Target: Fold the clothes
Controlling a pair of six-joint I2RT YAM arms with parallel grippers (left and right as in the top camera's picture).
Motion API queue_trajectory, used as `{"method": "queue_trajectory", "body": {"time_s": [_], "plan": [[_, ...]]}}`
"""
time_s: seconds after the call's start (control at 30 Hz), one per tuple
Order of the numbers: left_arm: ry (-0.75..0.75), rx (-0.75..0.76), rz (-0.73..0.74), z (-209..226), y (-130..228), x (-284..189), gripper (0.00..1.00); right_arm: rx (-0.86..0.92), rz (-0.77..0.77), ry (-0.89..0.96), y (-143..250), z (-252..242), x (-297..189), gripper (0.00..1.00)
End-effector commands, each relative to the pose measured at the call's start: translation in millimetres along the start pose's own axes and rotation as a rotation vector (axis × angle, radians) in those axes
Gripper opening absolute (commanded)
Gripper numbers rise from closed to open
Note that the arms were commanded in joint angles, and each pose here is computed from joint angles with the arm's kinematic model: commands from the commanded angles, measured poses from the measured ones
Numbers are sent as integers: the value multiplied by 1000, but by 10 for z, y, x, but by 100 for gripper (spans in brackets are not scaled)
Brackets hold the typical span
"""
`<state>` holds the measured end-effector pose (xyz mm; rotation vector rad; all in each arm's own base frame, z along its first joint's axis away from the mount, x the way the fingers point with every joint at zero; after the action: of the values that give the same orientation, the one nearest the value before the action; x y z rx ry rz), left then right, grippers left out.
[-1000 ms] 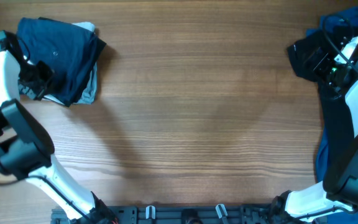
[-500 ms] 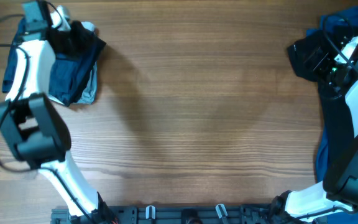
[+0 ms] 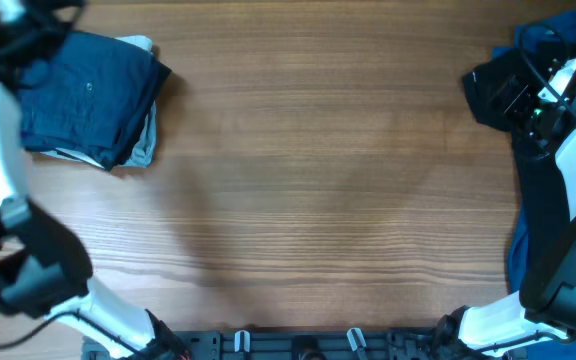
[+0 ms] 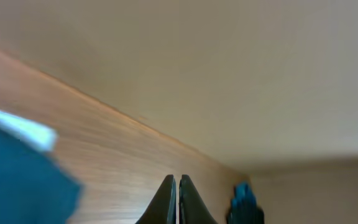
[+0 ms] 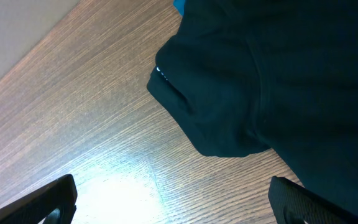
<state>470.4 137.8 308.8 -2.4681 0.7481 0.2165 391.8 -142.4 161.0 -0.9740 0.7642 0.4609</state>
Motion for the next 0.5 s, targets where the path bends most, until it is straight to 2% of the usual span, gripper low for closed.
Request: {"method": "queue_trajectory", "body": {"time_s": [0.0,0.13,0.23,0.33,0.47], "plan": [[-218,-177,-90,830,-175,-381,4,6,-6,5,-16,-2,-10,100],[-537,-321,-107,1763,-50,-680,4,7,-6,5,-16,-2,-10,100],[-597,-378,-39,2142,131,-675,4,6,-6,5,-16,-2,-10,100],[-686,-404,-34,2282,197,-727,4,6,-6,5,-16,-2,-10,100],[-665,-387,-32,1926,177,-805,4,7,-6,5,-16,-2,-10,100]]}}
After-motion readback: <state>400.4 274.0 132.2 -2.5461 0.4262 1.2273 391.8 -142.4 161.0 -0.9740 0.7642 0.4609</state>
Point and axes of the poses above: each gripper's point midway between its finger pads, its own x axis out along the fingers, its own z axis along the line the jaws close on, y = z × x, the point moved 6 cm from there along -x, back along the fingers, and after that the axes turned 4 degrees about -x, right-handed, at the moved point
